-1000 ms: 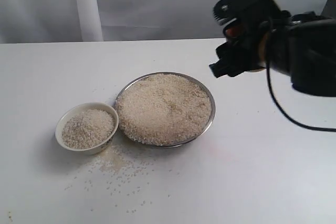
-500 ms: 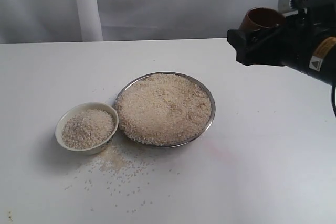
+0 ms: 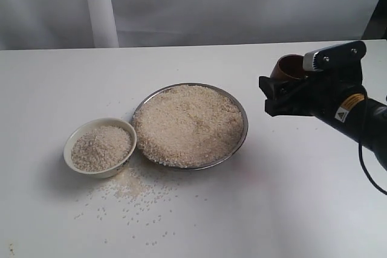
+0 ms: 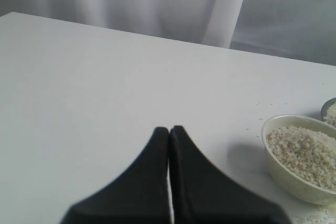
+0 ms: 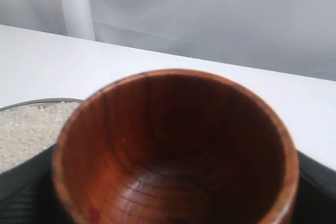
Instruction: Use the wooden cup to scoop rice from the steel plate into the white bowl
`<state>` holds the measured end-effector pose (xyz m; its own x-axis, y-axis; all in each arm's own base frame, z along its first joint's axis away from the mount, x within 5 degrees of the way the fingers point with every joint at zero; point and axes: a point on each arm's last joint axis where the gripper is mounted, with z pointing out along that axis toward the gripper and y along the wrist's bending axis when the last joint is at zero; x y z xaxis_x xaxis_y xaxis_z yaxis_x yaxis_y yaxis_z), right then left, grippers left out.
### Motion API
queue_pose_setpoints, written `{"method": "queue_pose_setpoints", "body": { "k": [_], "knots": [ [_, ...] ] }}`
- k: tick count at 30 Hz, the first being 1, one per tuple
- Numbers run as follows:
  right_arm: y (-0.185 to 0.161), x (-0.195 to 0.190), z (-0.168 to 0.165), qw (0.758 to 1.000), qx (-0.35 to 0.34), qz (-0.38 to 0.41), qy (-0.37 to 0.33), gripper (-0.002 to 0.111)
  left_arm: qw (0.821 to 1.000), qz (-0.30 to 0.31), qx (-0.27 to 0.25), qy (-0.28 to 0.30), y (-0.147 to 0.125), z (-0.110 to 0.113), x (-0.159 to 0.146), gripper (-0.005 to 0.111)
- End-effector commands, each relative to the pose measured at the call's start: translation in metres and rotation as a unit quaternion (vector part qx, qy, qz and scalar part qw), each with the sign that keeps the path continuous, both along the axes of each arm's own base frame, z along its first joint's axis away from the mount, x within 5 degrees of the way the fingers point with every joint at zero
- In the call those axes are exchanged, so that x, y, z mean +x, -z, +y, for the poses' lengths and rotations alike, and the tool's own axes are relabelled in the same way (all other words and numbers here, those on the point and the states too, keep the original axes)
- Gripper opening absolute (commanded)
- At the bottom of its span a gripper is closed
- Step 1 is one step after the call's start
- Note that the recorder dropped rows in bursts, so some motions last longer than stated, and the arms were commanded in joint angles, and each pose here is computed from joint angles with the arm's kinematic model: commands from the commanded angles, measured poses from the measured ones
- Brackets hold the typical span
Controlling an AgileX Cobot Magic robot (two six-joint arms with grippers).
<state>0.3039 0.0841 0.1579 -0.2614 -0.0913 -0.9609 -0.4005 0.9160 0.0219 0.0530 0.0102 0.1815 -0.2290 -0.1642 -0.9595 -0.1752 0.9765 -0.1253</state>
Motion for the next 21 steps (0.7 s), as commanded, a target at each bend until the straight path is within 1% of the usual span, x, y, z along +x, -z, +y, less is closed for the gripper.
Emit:
{"method": "queue_pose_setpoints", "body": {
  "k": [1,6,21],
  "knots": [
    [0.0100,0.0019,-0.0028,1.000,-0.013,-0.006,0.006,0.000,1.000,-0.006,-0.003,0.003,-0.0018,-0.0005,0.0000,0.000],
    [0.0154,0.0028,-0.0030,1.000,-0.018,-0.004,0.007,0.000,1.000,-0.006,-0.003,0.003,-0.0018,-0.0005,0.0000,0.000],
    [0.0147,0.0030,-0.0029,1.000,-0.017,-0.007,0.007,0.000,1.000,-0.006,-0.003,0.003,-0.0018,-0.0005,0.0000,0.000]
  ]
}}
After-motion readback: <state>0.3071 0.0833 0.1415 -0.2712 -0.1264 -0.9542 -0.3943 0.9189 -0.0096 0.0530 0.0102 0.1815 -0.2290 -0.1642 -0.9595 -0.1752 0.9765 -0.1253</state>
